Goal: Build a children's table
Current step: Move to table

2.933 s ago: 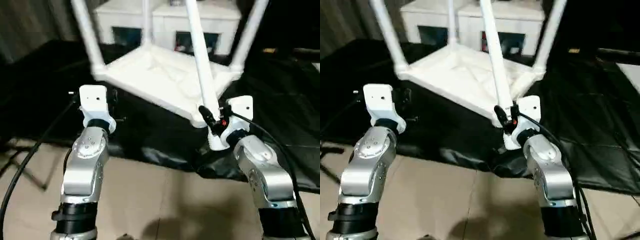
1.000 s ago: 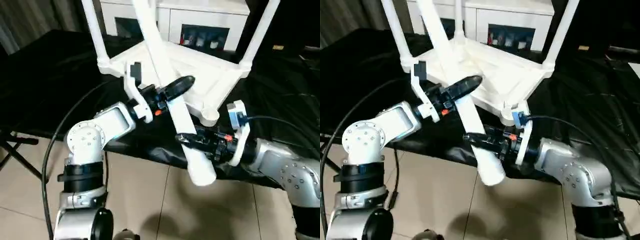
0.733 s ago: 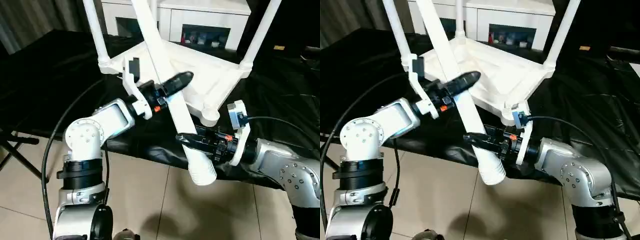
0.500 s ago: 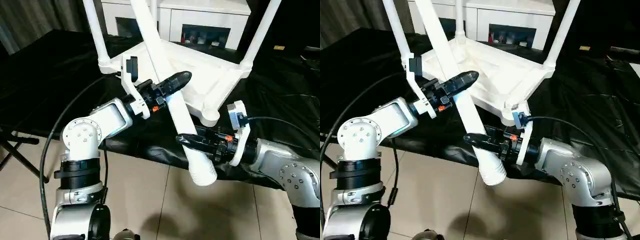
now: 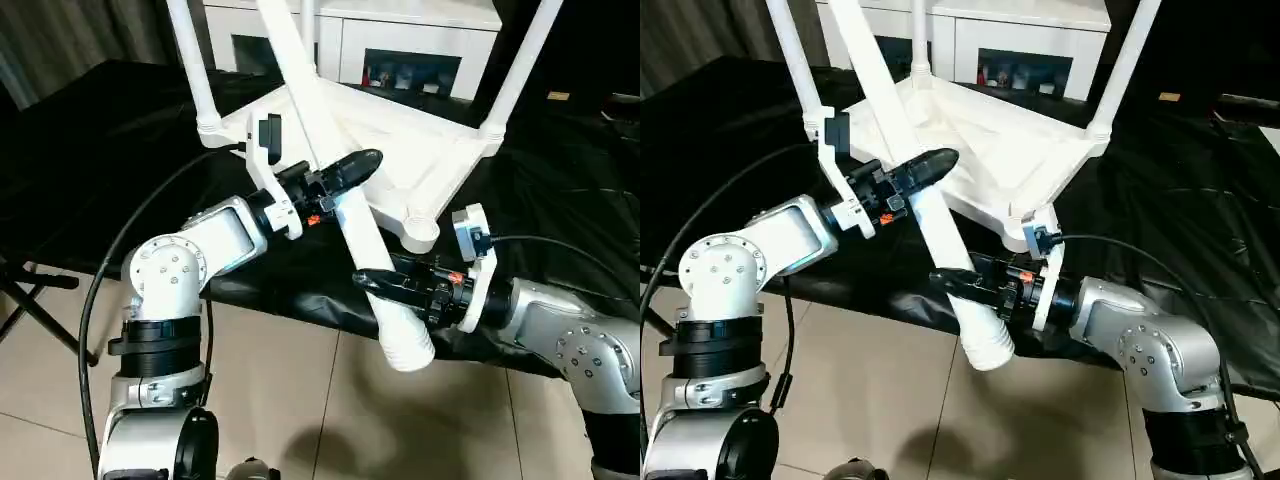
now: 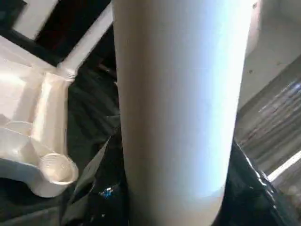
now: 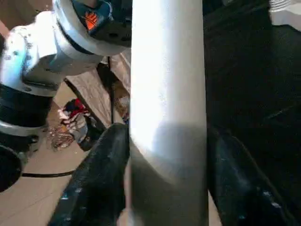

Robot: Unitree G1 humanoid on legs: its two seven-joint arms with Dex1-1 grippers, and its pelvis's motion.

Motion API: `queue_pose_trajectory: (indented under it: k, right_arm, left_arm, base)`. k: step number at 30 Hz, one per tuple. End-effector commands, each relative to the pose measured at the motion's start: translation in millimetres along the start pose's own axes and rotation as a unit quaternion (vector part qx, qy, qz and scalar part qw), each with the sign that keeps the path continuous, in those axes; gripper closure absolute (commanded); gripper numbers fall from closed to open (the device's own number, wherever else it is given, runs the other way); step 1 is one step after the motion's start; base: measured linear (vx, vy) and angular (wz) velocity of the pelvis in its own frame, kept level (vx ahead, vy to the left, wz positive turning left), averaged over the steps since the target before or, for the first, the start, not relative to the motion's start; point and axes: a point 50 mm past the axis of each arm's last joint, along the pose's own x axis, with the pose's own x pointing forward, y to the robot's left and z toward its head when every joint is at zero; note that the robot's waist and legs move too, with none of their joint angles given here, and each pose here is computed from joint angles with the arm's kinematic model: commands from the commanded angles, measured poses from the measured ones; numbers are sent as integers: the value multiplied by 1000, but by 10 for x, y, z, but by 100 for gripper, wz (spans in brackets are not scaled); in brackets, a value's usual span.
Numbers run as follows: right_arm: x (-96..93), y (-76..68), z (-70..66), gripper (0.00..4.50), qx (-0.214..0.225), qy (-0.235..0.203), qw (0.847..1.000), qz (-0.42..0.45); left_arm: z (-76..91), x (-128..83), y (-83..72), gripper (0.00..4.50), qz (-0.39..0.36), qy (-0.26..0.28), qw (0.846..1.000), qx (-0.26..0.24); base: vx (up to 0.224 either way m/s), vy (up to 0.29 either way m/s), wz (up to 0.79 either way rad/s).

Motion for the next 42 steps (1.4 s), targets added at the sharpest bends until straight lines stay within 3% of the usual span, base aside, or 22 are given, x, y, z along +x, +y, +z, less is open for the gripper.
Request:
queue_pose_trajectory:
  k: [1, 3, 6, 8, 11, 13, 15, 23, 33, 34, 42]
  right_arm:
    - [16, 12, 71, 181, -33, -5, 999, -5]
    - [46, -8, 72, 156, -53, 7, 998, -24]
    - [157, -63, 79, 145, -124, 46, 988, -83]
    - [184, -66, 87, 119, -137, 49, 985, -92]
    - [275, -83, 110, 101, -109, 42, 986, -116]
    - [308, -90, 101, 101, -116, 50, 984, -126]
    - [330, -120, 87, 69, -118, 57, 981, -144]
    - [395, -179, 1, 68, -86, 88, 977, -174]
    - [458, -144, -74, 68, -73, 101, 981, -151]
    - [460, -144, -76, 96, -73, 101, 981, -151]
    - [475, -147, -119, 147, -67, 108, 981, -145]
  left_arm:
    - [38, -12, 36, 270, 40, 3, 998, 42]
    - [47, 9, 43, 272, 63, 8, 995, 73]
    - [93, 64, 11, 273, 90, 9, 987, 131]
    - [103, 77, -5, 273, 90, 8, 986, 138]
    - [158, 121, -30, 273, 101, -2, 981, 167]
    - [163, 138, -51, 273, 95, 0, 979, 179]
    - [171, 145, -57, 273, 96, -2, 977, 188]
    - [173, 177, -78, 273, 84, 3, 973, 214]
    - [100, 208, -146, 273, 55, 19, 972, 230]
    - [99, 208, -147, 273, 54, 19, 972, 230]
    - [108, 214, -171, 275, 43, 16, 972, 231]
  base:
    - [0, 0, 0]
    - [0, 0, 0]
    - [0, 0, 0]
    - [0, 0, 0]
    - [0, 0, 0]
    - [0, 0, 0]
    - [0, 0, 0]
    - [0, 0, 0]
    - [0, 0, 0]
    - [0, 0, 0]
    - [0, 0, 0]
